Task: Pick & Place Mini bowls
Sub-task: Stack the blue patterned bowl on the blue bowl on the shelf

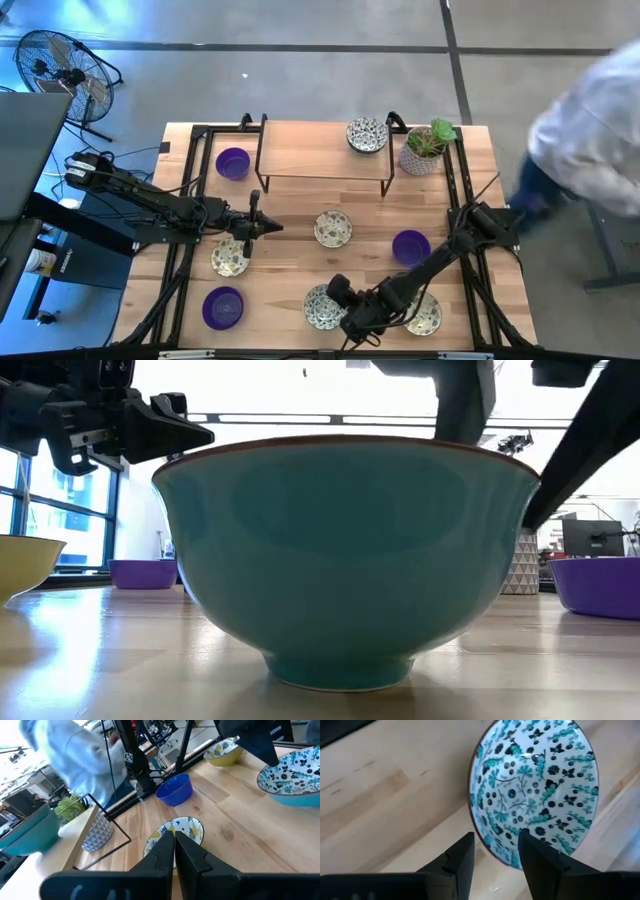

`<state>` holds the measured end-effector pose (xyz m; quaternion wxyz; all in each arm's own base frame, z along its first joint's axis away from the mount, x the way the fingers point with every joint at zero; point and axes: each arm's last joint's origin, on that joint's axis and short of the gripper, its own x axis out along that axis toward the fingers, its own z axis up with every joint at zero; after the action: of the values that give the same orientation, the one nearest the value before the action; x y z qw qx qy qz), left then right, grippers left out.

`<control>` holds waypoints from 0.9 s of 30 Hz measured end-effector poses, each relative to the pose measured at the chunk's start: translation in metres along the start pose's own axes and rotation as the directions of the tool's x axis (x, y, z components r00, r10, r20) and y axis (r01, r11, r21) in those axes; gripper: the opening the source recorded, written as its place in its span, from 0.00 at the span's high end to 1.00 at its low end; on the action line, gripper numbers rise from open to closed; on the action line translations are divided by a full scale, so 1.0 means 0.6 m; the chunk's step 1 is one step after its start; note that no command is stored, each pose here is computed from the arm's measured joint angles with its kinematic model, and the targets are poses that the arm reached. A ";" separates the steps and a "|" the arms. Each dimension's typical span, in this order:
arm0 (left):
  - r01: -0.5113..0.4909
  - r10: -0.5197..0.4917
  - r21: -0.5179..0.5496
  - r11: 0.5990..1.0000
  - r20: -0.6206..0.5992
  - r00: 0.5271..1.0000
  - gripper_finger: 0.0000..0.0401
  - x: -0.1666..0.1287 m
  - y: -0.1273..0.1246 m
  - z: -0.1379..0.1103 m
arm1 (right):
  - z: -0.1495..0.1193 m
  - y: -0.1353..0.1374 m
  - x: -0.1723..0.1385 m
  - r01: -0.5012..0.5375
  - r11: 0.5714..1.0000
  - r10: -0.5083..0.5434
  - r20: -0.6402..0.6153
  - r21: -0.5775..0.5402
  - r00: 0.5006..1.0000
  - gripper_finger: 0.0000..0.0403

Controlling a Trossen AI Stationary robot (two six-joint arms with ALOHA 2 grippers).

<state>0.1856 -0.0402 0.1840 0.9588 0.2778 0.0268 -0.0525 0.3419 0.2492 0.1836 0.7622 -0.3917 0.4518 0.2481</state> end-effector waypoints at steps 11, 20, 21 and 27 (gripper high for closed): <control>0.001 -0.001 0.000 1.000 -0.002 1.000 0.98 0.000 0.000 0.000 | -0.003 -0.020 0.006 -0.070 0.997 0.068 0.055 0.019 0.996 0.71; 0.012 -0.013 -0.003 1.000 -0.021 1.000 0.98 0.000 -0.002 -0.003 | -0.009 -0.035 0.011 -0.072 0.997 0.070 0.060 0.020 0.996 0.87; 0.012 -0.013 -0.004 1.000 -0.021 1.000 0.98 0.000 -0.002 -0.003 | -0.010 -0.037 0.012 -0.060 0.998 0.059 0.055 0.017 0.997 0.88; 0.013 -0.013 -0.004 1.000 -0.021 1.000 0.98 0.000 -0.002 -0.003 | -0.016 -0.062 0.017 -0.010 0.999 0.007 0.059 0.052 0.998 0.85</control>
<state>0.1854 -0.0402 0.1816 0.9587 0.2761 0.0389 -0.0556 0.3691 0.2203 0.1856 0.7841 -0.3621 0.4371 0.2509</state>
